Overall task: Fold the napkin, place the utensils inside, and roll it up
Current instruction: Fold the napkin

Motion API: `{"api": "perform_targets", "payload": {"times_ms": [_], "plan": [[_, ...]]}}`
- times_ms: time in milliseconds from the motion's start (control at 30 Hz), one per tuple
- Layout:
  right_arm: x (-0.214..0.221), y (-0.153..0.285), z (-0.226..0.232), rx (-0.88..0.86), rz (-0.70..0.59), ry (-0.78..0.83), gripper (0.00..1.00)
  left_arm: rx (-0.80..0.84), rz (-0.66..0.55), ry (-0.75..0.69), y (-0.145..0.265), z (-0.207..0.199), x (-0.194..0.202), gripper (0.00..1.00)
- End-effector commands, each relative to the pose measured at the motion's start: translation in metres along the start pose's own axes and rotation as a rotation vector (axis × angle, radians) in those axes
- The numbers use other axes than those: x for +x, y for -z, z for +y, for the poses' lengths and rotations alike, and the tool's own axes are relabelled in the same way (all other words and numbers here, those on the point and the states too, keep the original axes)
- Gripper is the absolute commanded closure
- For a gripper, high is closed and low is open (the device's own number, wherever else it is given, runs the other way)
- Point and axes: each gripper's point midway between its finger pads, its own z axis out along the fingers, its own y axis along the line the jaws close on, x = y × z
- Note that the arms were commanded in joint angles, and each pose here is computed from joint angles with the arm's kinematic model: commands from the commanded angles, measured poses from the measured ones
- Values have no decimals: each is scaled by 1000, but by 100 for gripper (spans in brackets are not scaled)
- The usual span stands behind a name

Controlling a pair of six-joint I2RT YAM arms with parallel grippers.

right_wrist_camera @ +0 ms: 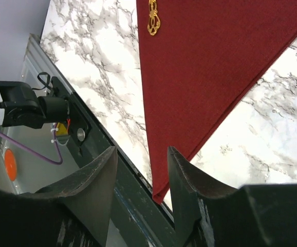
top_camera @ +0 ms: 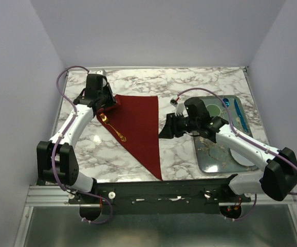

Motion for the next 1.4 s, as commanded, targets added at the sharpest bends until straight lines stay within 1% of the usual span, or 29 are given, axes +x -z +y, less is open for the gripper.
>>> {"api": "perform_targets", "payload": {"times_ms": [0,67,233,333,467,667,833,1367], "plan": [[-4,2,-1,4,-38,-4,48,-31,-38,-17,14,-11,6,100],[-3,1,-1,3,-36,-9,48,-30,-41,-25,17,-14,11,100],[0,-2,-2,-5,-26,-19,48,-14,-5,-41,16,-23,35,100],[1,-2,-3,-4,-22,-22,48,-38,3,-50,14,-20,45,100],[3,-5,-4,-3,-15,-27,48,-23,19,-64,12,-25,60,100],[6,-8,-8,2,-5,-37,48,-37,48,-73,11,-21,81,100],[6,-11,-8,-2,0,-37,48,-16,97,-51,4,-19,109,100],[14,-16,-13,-5,21,-51,48,-4,136,-38,-1,-15,143,100]]}}
